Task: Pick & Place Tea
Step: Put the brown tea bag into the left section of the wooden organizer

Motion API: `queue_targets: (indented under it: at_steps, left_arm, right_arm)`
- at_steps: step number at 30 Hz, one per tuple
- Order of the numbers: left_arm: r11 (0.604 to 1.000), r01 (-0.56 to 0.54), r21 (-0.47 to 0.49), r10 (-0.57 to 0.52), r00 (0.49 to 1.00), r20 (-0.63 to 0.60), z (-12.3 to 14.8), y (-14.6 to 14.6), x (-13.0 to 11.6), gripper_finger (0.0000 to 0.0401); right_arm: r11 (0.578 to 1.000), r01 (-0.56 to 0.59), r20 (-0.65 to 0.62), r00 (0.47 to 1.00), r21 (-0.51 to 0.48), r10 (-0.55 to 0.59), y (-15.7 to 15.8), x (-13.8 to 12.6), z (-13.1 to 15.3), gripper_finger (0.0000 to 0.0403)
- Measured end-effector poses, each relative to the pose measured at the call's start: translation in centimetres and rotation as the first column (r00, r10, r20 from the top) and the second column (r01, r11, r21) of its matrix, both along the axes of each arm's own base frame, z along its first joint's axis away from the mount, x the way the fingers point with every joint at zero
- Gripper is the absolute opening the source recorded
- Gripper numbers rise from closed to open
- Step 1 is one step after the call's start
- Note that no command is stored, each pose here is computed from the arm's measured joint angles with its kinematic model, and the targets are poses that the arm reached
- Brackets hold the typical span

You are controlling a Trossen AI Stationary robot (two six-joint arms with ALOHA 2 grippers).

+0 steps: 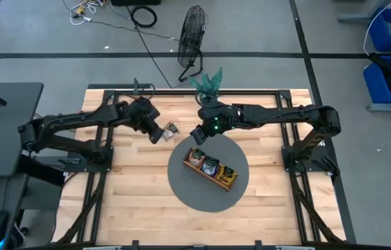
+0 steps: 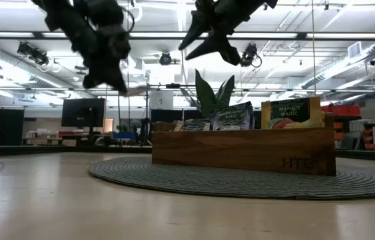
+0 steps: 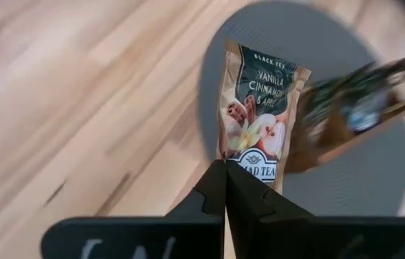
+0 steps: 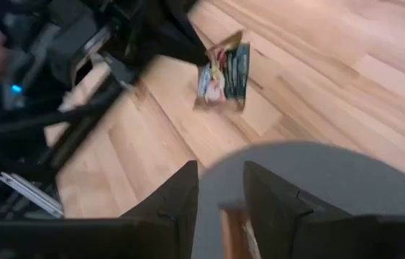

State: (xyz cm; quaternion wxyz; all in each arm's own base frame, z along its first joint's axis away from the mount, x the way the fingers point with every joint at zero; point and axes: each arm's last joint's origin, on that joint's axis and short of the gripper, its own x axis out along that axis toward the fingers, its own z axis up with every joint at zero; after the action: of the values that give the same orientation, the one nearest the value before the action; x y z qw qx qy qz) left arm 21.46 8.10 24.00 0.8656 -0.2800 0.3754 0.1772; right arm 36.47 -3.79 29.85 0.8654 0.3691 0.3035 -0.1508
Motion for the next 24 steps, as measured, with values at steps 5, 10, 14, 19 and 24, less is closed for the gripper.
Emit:
queue_targets:
  at_steps: [5, 10, 14, 19, 24]
  left_arm:
    - [0.998, 0.041, 0.042, -0.045, 0.994, 0.102, 3.2, -0.9, 0.4, 0.0002]
    - [0.994, 0.088, 0.069, -0.099, 0.981, 0.17, 5.6, -1.9, 1.1, 0.0002]
    - [0.992, 0.101, 0.078, -0.116, 0.969, 0.22, 6.9, -2.5, 1.6, 0.0002]
    - [0.992, 0.087, 0.094, -0.107, 0.967, 0.231, 7.5, -2.9, 1.7, 0.0002]
    - [0.993, 0.084, 0.089, -0.102, 0.968, 0.229, 7.5, -2.9, 1.7, 0.0002]
  right_arm:
    - [1.0, -0.019, 0.115, 0.993, 0.017, 0.017, -0.5, 0.6, 0.9, 0.0119]
    - [0.999, 0.007, 0.171, 0.985, 0.039, -0.013, -1.1, 0.8, 1.3, 0.0119]
    - [0.999, 0.014, 0.191, 0.981, 0.045, -0.023, -1.3, 0.9, 1.5, 0.0119]
    - [0.998, -0.003, 0.215, 0.977, 0.058, -0.009, -1.2, 1.0, 1.7, 0.0119]
    - [0.998, -0.013, 0.226, 0.974, 0.069, -0.003, -1.2, 1.0, 1.8, 0.0119]
